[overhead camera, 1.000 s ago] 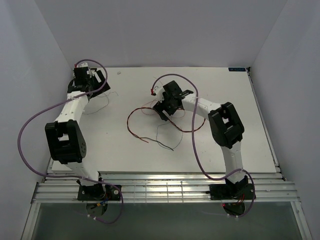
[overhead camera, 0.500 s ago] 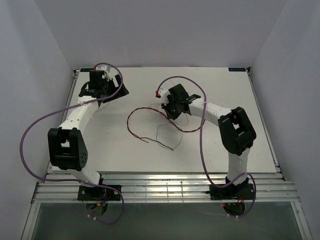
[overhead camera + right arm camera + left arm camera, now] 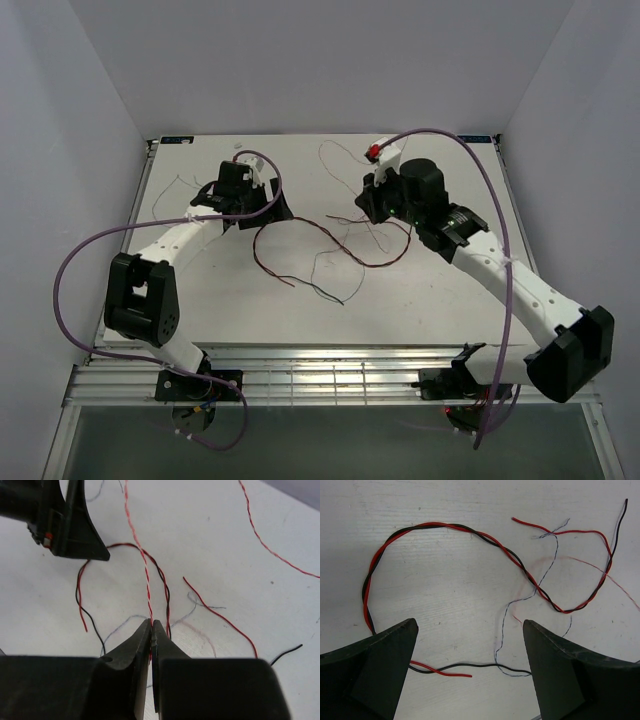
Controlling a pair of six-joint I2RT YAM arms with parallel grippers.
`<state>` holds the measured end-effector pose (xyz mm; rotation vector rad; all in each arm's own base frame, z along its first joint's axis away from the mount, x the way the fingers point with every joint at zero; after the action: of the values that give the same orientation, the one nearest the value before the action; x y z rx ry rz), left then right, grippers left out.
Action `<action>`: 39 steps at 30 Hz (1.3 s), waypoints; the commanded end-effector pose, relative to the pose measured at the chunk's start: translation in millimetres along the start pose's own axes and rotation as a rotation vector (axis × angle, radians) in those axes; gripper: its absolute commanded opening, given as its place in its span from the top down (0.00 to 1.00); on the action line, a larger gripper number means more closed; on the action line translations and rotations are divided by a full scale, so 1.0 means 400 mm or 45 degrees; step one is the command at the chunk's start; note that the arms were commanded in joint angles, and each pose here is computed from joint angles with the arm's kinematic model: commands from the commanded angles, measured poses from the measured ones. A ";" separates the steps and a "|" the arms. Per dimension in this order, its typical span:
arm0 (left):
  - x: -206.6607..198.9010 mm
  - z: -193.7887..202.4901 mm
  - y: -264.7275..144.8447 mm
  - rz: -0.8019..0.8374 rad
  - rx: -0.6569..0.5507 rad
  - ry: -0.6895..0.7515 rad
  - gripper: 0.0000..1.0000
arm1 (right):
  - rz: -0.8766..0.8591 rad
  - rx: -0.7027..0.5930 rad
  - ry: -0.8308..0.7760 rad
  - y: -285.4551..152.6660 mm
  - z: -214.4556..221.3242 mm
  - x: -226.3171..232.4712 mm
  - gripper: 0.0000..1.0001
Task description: Untangle the cables
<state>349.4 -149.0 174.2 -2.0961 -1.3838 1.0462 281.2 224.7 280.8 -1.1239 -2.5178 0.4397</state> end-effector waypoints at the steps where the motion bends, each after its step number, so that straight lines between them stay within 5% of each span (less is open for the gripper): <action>1: -0.024 -0.029 -0.019 0.033 -0.059 -0.009 0.02 | 0.021 -0.174 0.070 -0.064 -0.071 0.014 0.92; 14: -0.031 -0.051 0.023 0.057 -0.058 -0.003 0.02 | 0.112 -0.671 0.016 -0.323 -0.392 0.041 0.92; 22: -0.075 -0.054 0.094 0.100 0.005 0.037 0.02 | 0.434 -0.914 -0.183 -0.457 -0.568 -0.005 0.92; 30: -0.100 -0.062 0.121 0.107 0.015 0.065 0.02 | 0.724 -1.012 -0.331 -0.517 -0.682 -0.080 0.92; 39: -0.163 -0.064 0.186 0.223 0.073 0.102 0.02 | 0.749 -1.215 -0.440 -0.600 -0.771 -0.069 0.92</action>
<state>398.5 -218.3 152.6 -2.1478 -1.2265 1.0541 306.6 111.2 602.3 -2.2227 -2.6505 -0.3027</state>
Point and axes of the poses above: each gripper's point midway between its finger pads, its own y axis out along the fingers, its own x axis along the line the jaws close on, z = x × y, the point moved 6 cm from there along -y, back along the fingers, and after that the axes turned 8 degrees about y, right-handed, at the moved point
